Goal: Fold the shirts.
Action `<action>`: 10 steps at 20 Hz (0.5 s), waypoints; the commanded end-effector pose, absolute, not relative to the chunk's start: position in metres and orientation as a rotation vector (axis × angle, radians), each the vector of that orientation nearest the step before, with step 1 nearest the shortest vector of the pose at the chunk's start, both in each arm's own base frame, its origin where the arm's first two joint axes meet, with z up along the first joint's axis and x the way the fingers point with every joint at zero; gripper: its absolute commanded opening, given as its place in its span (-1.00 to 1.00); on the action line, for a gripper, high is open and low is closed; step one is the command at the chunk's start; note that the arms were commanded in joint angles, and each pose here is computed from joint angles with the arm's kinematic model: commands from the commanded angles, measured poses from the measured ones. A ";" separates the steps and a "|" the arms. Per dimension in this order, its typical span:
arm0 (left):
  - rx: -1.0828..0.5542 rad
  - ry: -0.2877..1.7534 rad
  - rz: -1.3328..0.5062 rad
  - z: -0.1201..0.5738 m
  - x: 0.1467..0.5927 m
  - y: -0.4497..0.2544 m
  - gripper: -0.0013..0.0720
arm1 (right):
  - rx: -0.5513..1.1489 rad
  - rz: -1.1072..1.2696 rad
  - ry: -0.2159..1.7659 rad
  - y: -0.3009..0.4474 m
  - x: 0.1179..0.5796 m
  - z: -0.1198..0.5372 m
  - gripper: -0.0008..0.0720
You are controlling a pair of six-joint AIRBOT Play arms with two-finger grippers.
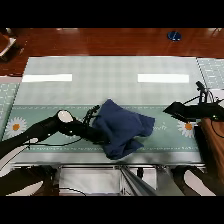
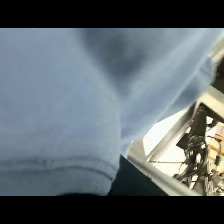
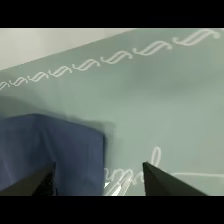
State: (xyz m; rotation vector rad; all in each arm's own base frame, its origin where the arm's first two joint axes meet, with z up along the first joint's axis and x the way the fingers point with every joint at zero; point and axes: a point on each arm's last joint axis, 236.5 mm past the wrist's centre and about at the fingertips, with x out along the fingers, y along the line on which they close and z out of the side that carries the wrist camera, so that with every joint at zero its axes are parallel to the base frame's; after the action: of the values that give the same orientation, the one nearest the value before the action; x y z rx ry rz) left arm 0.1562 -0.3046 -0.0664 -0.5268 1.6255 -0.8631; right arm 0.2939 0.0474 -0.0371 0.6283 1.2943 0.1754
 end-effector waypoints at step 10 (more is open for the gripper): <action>-0.623 1.504 -0.888 -0.044 0.208 -0.300 -0.90 | 0.431 0.286 1.748 0.073 0.230 -0.089 0.71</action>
State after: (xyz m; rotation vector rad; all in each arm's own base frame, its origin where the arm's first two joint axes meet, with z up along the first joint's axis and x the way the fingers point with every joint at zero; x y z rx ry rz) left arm 0.2022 -0.3011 -0.0469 -0.6171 1.5212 -0.8840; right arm 0.2608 0.0823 -0.0833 0.5065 1.6049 0.2883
